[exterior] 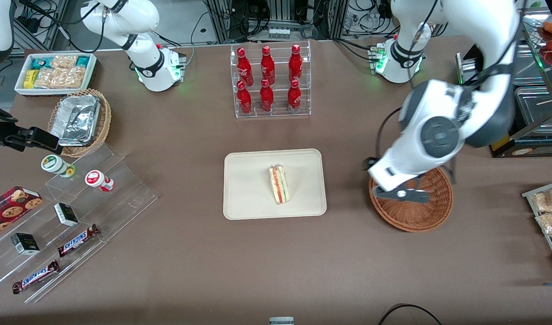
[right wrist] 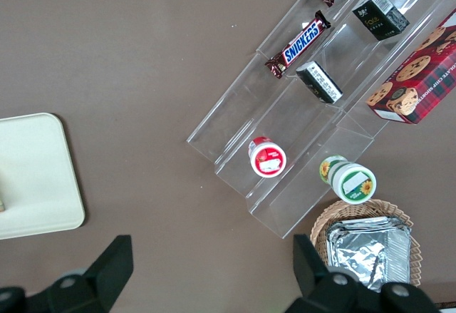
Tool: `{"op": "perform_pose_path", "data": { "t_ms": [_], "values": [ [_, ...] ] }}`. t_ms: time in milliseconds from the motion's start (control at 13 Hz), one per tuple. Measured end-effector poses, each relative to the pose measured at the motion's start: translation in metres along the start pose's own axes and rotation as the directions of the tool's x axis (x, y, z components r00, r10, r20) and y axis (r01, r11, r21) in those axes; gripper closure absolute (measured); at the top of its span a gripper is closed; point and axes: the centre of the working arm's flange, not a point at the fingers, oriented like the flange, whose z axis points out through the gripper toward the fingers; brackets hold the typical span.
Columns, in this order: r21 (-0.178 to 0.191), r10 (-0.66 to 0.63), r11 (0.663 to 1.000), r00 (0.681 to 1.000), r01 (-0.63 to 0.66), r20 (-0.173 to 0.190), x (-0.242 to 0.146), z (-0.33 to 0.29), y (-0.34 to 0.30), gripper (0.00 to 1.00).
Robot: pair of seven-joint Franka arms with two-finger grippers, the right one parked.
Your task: Place sandwich from basket to tray
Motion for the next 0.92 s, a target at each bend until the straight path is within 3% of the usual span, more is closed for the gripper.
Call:
{"op": "perform_pose_path", "data": {
  "t_ms": [308, 923],
  "values": [
    [-0.001, 0.071, 0.997, 0.997, -0.071, 0.014, -0.037, -0.030, -0.066, 0.00],
    [0.008, 0.021, 1.000, 1.000, -0.021, -0.006, -0.095, -0.108, -0.113, 0.00]
  ]
}}
